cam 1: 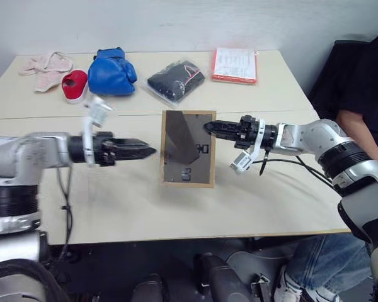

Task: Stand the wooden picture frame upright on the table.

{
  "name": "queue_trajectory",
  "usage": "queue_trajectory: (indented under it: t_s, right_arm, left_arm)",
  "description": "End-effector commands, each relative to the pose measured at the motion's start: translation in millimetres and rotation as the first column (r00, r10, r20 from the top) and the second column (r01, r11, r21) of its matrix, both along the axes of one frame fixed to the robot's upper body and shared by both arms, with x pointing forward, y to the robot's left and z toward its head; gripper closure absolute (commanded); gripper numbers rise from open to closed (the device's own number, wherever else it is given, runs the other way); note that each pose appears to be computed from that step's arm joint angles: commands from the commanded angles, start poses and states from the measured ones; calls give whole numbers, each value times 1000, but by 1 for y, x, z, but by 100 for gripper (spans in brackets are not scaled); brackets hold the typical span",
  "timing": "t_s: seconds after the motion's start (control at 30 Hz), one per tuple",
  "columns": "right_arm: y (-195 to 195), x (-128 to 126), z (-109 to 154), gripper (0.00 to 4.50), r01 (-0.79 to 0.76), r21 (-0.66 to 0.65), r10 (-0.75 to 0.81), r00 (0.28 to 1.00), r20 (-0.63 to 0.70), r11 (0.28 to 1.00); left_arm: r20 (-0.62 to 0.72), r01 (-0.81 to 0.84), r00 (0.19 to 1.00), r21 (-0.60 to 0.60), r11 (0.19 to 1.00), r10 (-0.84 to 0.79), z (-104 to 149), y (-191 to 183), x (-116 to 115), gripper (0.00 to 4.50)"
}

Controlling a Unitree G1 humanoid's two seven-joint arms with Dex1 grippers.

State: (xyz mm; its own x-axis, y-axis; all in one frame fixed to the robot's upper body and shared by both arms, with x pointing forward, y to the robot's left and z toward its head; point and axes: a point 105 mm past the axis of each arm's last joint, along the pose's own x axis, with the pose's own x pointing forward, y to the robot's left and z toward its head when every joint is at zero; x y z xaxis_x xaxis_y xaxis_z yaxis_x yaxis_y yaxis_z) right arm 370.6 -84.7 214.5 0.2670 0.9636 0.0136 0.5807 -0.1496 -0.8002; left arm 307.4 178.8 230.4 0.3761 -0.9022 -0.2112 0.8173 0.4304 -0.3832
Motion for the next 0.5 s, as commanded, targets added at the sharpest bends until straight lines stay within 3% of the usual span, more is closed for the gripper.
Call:
queue_trajectory:
  t_s: [0.03,0.1,0.17,0.2,0.23,0.3,0.43,0.5]
  right_arm:
    - [-3,-6,20,329,2,108,9,994,-107,994]
    - [-5,-6,19,329,27,143,2,980,-197,989]
    - [-5,-5,14,329,88,273,39,903,-427,958]
    - [0,1,12,329,196,366,55,817,-574,910]
    - [2,7,11,329,309,446,137,675,-725,840]
    - [6,8,2,329,411,456,307,379,-873,789]
    - [19,-1,-21,329,486,376,482,-109,-869,789]
    - [23,-6,-28,329,496,349,515,-246,-821,795]
  left_arm:
    - [208,8,978,-43,999,1,43,13,-28,0]
    - [244,6,970,-48,999,6,47,14,-38,0]
    - [301,20,954,-10,1000,-16,47,11,-54,0]
    - [318,23,948,9,1000,-25,41,7,-62,0]
    - [324,18,946,20,1000,-24,35,3,-65,0]
    - [332,5,943,27,1000,-14,26,-2,-67,0]
    - [372,-30,928,39,999,14,21,-5,-63,0]
    - [386,-39,922,44,998,18,20,-5,-62,0]
